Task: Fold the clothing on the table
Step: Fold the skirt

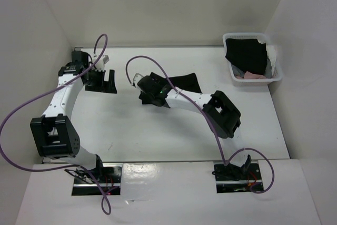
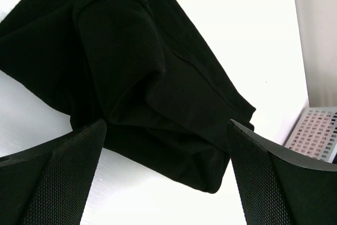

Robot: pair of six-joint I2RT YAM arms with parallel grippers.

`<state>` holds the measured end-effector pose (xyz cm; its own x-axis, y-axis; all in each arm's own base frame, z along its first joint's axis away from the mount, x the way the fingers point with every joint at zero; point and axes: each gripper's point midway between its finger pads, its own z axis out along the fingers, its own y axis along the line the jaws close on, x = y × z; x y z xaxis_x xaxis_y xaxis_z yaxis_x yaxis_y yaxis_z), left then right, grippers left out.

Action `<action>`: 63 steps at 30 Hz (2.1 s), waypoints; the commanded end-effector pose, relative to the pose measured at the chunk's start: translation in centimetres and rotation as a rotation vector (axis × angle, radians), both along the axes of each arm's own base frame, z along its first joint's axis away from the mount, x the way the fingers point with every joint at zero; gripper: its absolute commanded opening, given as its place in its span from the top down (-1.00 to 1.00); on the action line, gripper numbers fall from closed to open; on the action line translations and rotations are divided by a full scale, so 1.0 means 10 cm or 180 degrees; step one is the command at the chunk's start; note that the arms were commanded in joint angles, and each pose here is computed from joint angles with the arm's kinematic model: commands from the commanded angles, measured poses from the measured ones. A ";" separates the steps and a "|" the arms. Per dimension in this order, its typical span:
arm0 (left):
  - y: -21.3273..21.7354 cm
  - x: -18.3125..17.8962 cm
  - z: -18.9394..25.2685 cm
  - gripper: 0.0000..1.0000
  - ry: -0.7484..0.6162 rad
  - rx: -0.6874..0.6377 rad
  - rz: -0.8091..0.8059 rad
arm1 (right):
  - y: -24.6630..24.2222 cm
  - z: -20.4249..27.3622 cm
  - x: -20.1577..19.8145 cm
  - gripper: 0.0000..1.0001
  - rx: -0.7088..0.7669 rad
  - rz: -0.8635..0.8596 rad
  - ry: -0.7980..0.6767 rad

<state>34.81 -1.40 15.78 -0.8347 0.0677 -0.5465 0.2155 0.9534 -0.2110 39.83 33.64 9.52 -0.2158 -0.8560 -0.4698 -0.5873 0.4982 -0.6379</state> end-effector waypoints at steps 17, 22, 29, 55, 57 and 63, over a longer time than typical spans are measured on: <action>0.00 0.01 0.08 -1.00 -0.0111 -0.0047 -0.0049 | 0.03 -0.14 -0.11 -0.97 0.0048 0.0103 0.0124; 0.00 0.02 0.05 -1.00 -0.0082 -0.0051 -0.0049 | -0.01 -0.13 0.01 -0.97 0.0018 0.0065 0.0073; 0.00 0.05 -0.01 -1.00 -0.0062 -0.0040 -0.0072 | -0.09 -0.17 0.27 -0.97 -0.0011 -0.0037 -0.0007; 0.01 0.08 -0.12 -1.00 0.0001 -0.0049 -0.0072 | -0.06 0.25 0.86 -0.97 -0.0113 -0.0296 -0.0593; 0.01 0.08 -0.12 -1.00 -0.0008 -0.0034 -0.0095 | -0.07 0.26 0.96 -0.97 -0.0108 -0.0323 -0.0624; 0.04 0.06 -0.12 -1.00 -0.0008 -0.0034 -0.0066 | -0.11 0.19 1.19 -0.97 -0.0137 -0.0428 -0.0607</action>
<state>35.18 -1.12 14.26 -0.8481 0.0615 -0.5263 0.2084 0.9520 -0.2245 49.54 33.11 9.55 -0.2284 -0.8697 -0.4375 -0.4516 0.4928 -0.7438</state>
